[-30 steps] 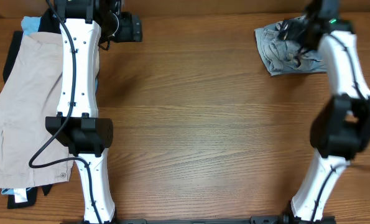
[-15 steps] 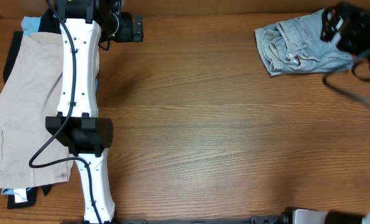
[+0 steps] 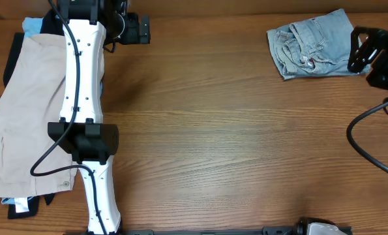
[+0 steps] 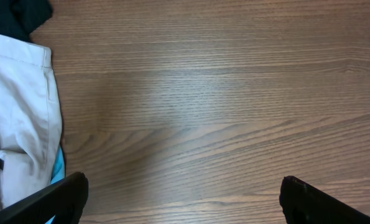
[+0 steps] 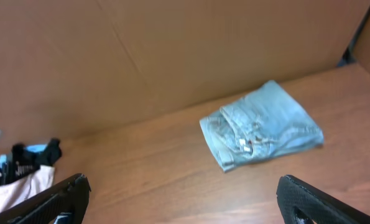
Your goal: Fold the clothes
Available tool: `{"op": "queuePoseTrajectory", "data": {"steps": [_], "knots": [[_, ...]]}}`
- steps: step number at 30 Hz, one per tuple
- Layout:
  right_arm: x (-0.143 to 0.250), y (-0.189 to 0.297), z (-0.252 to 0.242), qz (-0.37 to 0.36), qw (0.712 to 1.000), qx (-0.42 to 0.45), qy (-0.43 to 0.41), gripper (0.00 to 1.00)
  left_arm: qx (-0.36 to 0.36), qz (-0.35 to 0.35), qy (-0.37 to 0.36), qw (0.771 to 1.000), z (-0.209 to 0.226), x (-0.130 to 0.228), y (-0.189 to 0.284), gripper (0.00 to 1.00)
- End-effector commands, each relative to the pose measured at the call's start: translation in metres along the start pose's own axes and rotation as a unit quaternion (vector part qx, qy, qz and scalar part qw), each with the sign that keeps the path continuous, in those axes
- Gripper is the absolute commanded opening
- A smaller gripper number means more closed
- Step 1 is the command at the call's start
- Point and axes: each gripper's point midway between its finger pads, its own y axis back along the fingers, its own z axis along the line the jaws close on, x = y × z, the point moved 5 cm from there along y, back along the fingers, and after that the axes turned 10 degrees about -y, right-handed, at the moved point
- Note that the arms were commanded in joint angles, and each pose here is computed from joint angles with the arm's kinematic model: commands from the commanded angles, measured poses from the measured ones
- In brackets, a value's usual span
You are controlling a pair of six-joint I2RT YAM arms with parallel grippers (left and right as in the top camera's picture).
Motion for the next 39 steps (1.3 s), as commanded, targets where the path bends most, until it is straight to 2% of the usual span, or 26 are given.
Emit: {"op": "queuePoseTrajectory", "data": {"steps": [1,5,10,15,25,32,39], "knots": [[-0.003,0.001,0.000,-0.012,1.000,0.002,0.003,1.00,-0.001,-0.001,-0.005,1.000,-0.003,-0.001,-0.003,1.00],[-0.014,0.006,0.011,-0.068,0.997,-0.031,0.017,1.00,-0.001,-0.001,-0.005,1.000,-0.003,-0.001,-0.003,1.00],[0.007,0.002,0.013,-0.111,0.991,-0.071,0.032,1.00,-0.001,-0.001,-0.005,1.000,-0.003,-0.001,-0.003,1.00],[0.063,-0.012,-0.009,-0.137,0.986,-0.081,0.038,1.00,-0.001,-0.001,-0.005,1.000,-0.003,-0.001,-0.003,1.00],[0.203,-0.048,-0.078,-0.135,0.987,-0.085,0.034,1.00,-0.001,-0.001,-0.005,1.000,-0.003,-0.001,-0.003,1.00],[0.251,-0.076,-0.102,-0.166,0.980,-0.106,0.010,1.00,-0.001,-0.001,-0.005,1.000,-0.003,-0.001,-0.003,1.00],[0.271,-0.092,-0.111,-0.218,0.966,-0.140,0.004,1.00,-0.001,-0.001,-0.005,1.000,-0.003,-0.001,-0.003,1.00]]}}
